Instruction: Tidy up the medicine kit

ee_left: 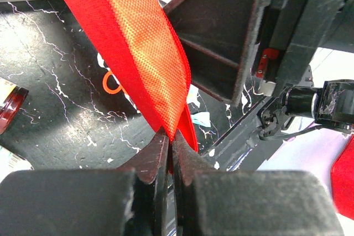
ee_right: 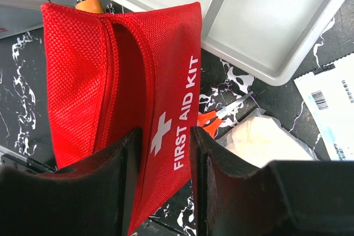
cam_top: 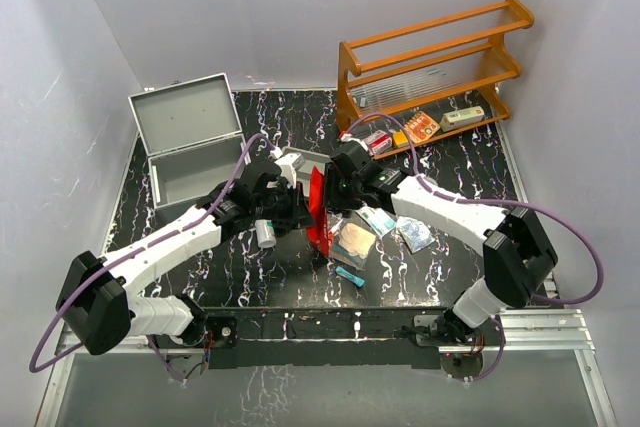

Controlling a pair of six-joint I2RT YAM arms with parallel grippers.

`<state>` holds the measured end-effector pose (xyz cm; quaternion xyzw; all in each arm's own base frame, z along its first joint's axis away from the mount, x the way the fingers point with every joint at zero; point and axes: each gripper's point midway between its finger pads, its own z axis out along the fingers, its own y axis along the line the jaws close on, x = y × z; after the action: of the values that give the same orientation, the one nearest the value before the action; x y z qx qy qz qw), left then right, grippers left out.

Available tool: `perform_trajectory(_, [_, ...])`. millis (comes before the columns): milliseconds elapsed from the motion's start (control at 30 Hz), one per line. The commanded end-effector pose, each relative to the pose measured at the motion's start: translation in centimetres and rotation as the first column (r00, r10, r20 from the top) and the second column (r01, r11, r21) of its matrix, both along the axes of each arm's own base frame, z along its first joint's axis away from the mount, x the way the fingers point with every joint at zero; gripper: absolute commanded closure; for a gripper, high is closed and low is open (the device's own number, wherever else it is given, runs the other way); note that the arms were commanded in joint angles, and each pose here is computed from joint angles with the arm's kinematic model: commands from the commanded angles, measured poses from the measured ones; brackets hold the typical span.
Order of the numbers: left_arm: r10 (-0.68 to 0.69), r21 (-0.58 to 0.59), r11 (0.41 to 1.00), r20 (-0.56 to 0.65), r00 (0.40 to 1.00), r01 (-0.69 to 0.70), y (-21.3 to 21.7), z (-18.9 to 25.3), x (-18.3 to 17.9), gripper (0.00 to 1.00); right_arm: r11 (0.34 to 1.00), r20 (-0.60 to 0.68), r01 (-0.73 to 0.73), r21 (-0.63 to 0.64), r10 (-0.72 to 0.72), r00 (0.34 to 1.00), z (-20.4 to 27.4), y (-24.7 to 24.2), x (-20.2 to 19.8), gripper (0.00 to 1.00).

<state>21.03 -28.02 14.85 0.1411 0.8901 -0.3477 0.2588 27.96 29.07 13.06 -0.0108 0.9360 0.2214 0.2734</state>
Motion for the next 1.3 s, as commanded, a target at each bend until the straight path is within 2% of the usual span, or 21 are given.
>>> perform_trajectory(0, [-0.016, -0.029, 0.999, 0.027, 1.000, 0.016, -0.5, 1.8, 0.2, 1.00, 0.999, 0.080, 0.012, 0.032, -0.015, 0.997, 2.3, 1.3, 1.7, 0.65])
perform_trajectory(67, [-0.008, -0.028, 1.000, 0.014, 1.000, 0.009, -0.5, 1.8, 0.1, 0.97, 1.000, 0.084, 0.030, 0.007, -0.031, 0.996, 1.9, 1.0, 1.9, 0.76])
perform_trajectory(200, [0.023, -0.031, 0.999, -0.027, 0.999, -0.024, -0.6, 1.5, 0.2, 0.70, 1.000, 0.084, 0.001, 0.012, -0.002, 0.996, 2.0, 1.8, 1.4, 0.97])
perform_trajectory(300, [0.065, -0.035, 0.997, -0.042, 0.997, -0.066, -0.5, 1.2, 0.5, 0.57, 0.999, 0.075, -0.010, 0.039, 0.007, 0.997, 1.7, 2.4, 1.0, 1.00])
perform_trajectory(433, [0.148, -0.027, 0.988, -0.032, 0.988, -0.149, -0.1, 1.2, 1.6, 0.54, 0.999, 0.055, 0.009, 0.044, -0.012, 0.998, 1.3, 2.5, 0.8, 1.00])
perform_trajectory(500, [0.176, -0.022, 0.984, -0.026, 0.984, -0.177, 0.1, 1.2, 2.0, 0.55, 0.998, 0.049, 0.004, 0.056, -0.007, 0.999, 1.3, 2.7, 0.6, 1.00])
perform_trajectory(667, [0.247, 0.042, 0.968, 0.001, 0.969, -0.247, 1.0, 0.8, 3.4, 0.66, 0.998, 0.038, -0.011, 0.068, 0.008, 0.999, 1.2, 3.2, 0.3, 1.00])
perform_trajectory(833, [0.249, 0.038, 0.967, 0.043, 0.968, -0.250, 1.0, 1.3, 4.1, 0.72, 0.998, 0.037, -0.025, 0.059, 0.023, 0.999, 0.9, 3.3, 0.1, 1.00])
perform_trajectory(1100, [0.219, 0.033, 0.975, 0.040, 0.975, -0.221, 0.4, 1.1, 4.3, 0.74, 0.998, 0.036, -0.034, 0.046, 0.032, 0.999, 0.8, 3.3, 0.0, 1.00])
perform_trajectory(1233, [0.221, 0.064, 0.973, 0.042, 0.974, -0.224, 0.7, 0.6, 4.3, 0.97, 1.000, 0.045, -0.006, 0.030, 0.005, 0.999, 0.8, 2.9, 0.3, 1.00])
perform_trajectory(1267, [0.229, 0.088, 0.969, 0.050, 0.972, -0.233, 1.1, 0.4, 4.4, 1.00, 1.000, 0.049, 0.007, 0.020, -0.008, 0.999, 0.9, 2.6, 0.3, 1.00])
